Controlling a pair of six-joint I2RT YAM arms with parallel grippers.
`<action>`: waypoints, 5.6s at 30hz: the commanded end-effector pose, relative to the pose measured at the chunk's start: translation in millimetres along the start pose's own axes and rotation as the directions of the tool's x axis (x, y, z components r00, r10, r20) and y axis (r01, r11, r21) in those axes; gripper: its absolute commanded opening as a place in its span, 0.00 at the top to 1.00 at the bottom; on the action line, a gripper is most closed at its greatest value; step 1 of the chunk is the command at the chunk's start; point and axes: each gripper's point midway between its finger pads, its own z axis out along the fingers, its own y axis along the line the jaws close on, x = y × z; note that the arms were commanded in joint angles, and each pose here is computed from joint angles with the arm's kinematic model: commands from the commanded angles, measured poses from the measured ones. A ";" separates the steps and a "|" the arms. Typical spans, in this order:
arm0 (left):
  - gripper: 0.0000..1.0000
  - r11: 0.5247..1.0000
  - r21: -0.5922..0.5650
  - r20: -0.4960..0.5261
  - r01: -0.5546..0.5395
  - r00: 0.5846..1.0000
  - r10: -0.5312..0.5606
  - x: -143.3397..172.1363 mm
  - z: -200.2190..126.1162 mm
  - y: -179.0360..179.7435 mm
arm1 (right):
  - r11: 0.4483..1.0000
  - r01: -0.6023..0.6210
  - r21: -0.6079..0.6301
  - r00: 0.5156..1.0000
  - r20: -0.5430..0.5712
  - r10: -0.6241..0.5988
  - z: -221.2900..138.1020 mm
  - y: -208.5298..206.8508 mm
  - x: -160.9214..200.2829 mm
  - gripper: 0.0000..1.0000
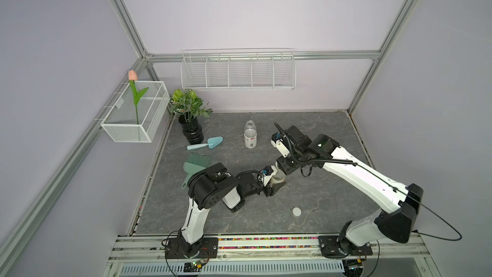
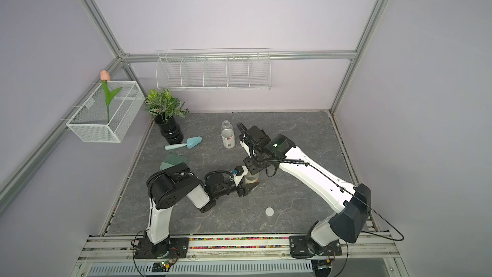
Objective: Screw on the bottle caps
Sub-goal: Screw the bottle cap onto the plastic bottle.
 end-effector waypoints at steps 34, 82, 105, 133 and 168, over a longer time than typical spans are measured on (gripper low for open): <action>0.33 1.000 0.010 -0.115 0.001 0.993 0.000 37.1 -5.8 -9.3 | 0.995 -0.103 -0.015 0.994 0.029 0.103 -3.3 -17.1 -4.5 0.71; 0.33 1.000 -0.003 -0.107 -0.010 0.994 0.010 37.2 -7.2 -9.0 | 0.991 -0.116 -0.070 0.990 0.073 0.121 -7.6 -11.8 -8.3 0.69; 0.33 1.000 -0.004 -0.104 -0.013 0.994 0.012 36.3 -8.1 -9.3 | 0.990 -0.122 -0.065 0.988 0.085 0.127 1.4 -12.9 -11.9 0.69; 0.33 1.000 -0.005 -0.092 -0.014 0.996 0.014 31.4 -8.2 -9.3 | 0.973 -0.106 -0.203 0.902 0.392 0.180 -23.8 2.0 -41.2 0.37; 0.33 1.000 -0.006 -0.088 -0.010 0.996 0.010 33.4 -9.5 -10.7 | 0.956 -0.257 -0.144 0.799 0.525 0.294 47.1 -39.0 -32.8 0.22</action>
